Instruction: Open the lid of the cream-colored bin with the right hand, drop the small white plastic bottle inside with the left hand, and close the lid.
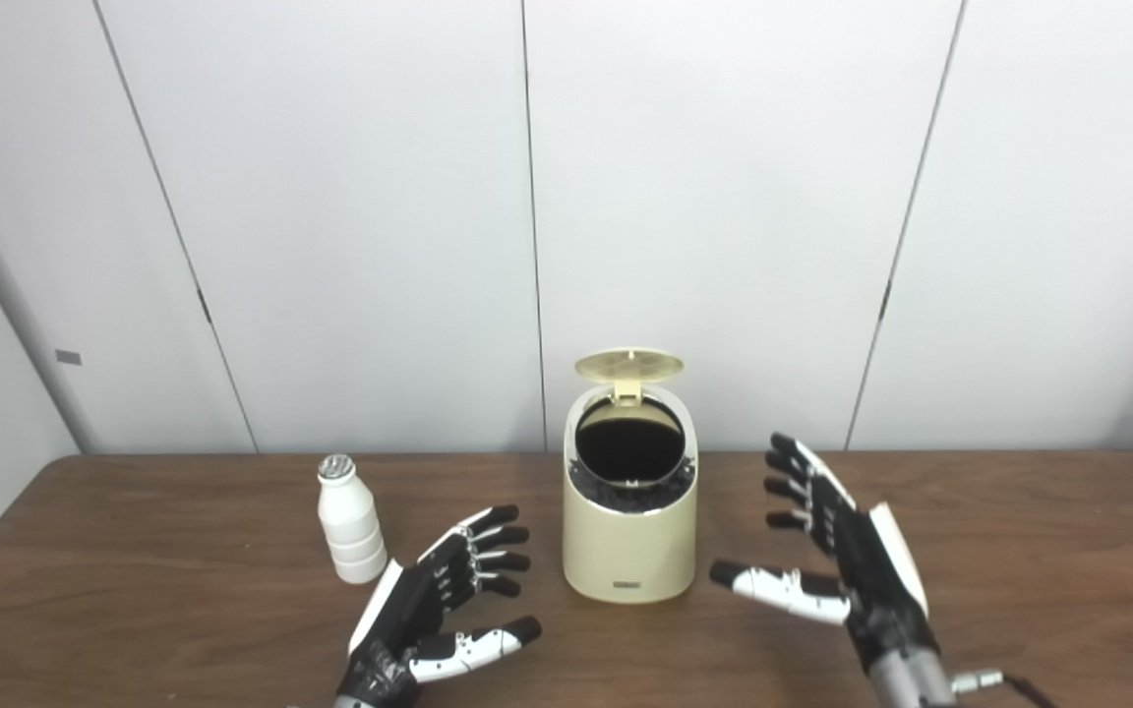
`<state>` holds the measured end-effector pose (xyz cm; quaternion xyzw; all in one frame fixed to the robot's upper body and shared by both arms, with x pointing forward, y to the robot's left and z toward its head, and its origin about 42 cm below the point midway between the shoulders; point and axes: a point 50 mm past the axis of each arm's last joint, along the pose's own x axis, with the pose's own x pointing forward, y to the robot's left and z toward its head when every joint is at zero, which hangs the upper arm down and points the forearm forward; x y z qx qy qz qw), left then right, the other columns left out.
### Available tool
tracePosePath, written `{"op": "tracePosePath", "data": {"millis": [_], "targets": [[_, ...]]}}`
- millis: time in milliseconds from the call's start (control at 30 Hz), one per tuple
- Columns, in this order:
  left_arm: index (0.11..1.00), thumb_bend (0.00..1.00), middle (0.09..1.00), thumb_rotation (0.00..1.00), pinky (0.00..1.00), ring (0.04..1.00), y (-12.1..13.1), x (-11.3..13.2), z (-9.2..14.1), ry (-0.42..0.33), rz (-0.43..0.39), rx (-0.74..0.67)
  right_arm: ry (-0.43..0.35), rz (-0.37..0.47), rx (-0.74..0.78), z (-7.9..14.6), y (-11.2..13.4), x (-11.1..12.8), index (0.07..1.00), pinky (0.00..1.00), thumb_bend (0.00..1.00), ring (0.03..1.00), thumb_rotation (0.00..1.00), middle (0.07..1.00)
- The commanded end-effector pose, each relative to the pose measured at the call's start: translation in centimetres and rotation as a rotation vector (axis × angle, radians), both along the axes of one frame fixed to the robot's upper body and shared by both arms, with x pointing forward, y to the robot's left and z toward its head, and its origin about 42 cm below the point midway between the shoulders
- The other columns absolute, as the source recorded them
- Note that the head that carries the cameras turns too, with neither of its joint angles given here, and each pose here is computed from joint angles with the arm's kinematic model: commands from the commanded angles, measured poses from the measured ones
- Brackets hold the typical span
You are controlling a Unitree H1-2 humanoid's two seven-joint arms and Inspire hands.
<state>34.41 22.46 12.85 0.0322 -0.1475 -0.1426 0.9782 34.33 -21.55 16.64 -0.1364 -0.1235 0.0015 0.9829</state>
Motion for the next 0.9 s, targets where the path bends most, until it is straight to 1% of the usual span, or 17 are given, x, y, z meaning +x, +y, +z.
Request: {"op": "tracePosePath", "data": {"millis": [0, 167, 300, 400, 533, 600, 633, 733, 833, 867], "targets": [[0.861, 0.69, 0.802, 0.07, 0.65, 0.727, 0.2, 0.4, 1.6, -0.056, 0.005, -0.013, -0.105, 0.003, 0.017, 1.2, -0.2, 0.2, 0.905, 0.71, 0.82, 0.835, 0.24, 0.9], [0.856, 0.69, 0.797, 0.06, 0.64, 0.723, 0.3, 0.3, 1.5, -0.057, 0.007, -0.014, -0.071, -0.019, 0.023, -0.6, -0.4, -0.4, 0.902, 0.71, 0.83, 0.835, 0.23, 0.904], [0.855, 0.68, 0.797, 0.05, 0.65, 0.725, 0.6, 0.1, 1.6, -0.06, 0.011, -0.013, -0.059, -0.024, 0.027, -1.2, -0.2, -0.7, 0.906, 0.72, 0.81, 0.837, 0.2, 0.907], [0.869, 0.68, 0.8, 0.06, 0.64, 0.727, 1.3, 0.1, 2.2, -0.095, 0.033, -0.009, -0.06, -0.03, 0.037, -1.3, -0.3, -0.9, 0.905, 0.72, 0.8, 0.837, 0.2, 0.901], [0.857, 0.65, 0.787, 0.06, 0.61, 0.695, 2.0, -0.2, 3.0, -0.143, 0.062, 0.033, -0.054, -0.046, 0.054, -1.6, -0.9, -0.8, 0.903, 0.74, 0.8, 0.84, 0.21, 0.904], [0.808, 0.65, 0.748, 0.02, 0.57, 0.659, 2.2, -1.0, 3.1, -0.176, 0.105, 0.071, -0.054, -0.058, 0.059, -1.7, -1.3, -0.7, 0.895, 0.74, 0.78, 0.83, 0.19, 0.898], [0.773, 0.66, 0.713, 0.01, 0.54, 0.631, 2.2, -1.5, 3.0, -0.191, 0.138, 0.086, -0.055, -0.06, 0.059, -1.8, -1.6, -0.7, 0.89, 0.73, 0.77, 0.823, 0.19, 0.893], [0.715, 0.68, 0.647, 0.0, 0.5, 0.578, 2.3, -2.8, 2.9, -0.228, 0.241, 0.111, -0.07, -0.06, 0.062, -1.8, -2.4, -0.3, 0.895, 0.74, 0.73, 0.833, 0.14, 0.895], [0.676, 0.66, 0.624, 0.0, 0.47, 0.555, 2.8, -3.9, 3.3, -0.242, 0.351, 0.112, -0.08, -0.06, 0.072, -1.3, -3.2, -0.1, 0.912, 0.74, 0.71, 0.836, 0.12, 0.901], [0.656, 0.65, 0.619, 0.0, 0.48, 0.567, 3.1, -4.2, 3.4, -0.241, 0.379, 0.109, -0.08, -0.061, 0.084, -1.1, -3.3, -0.1, 0.912, 0.74, 0.71, 0.83, 0.11, 0.897]]}}
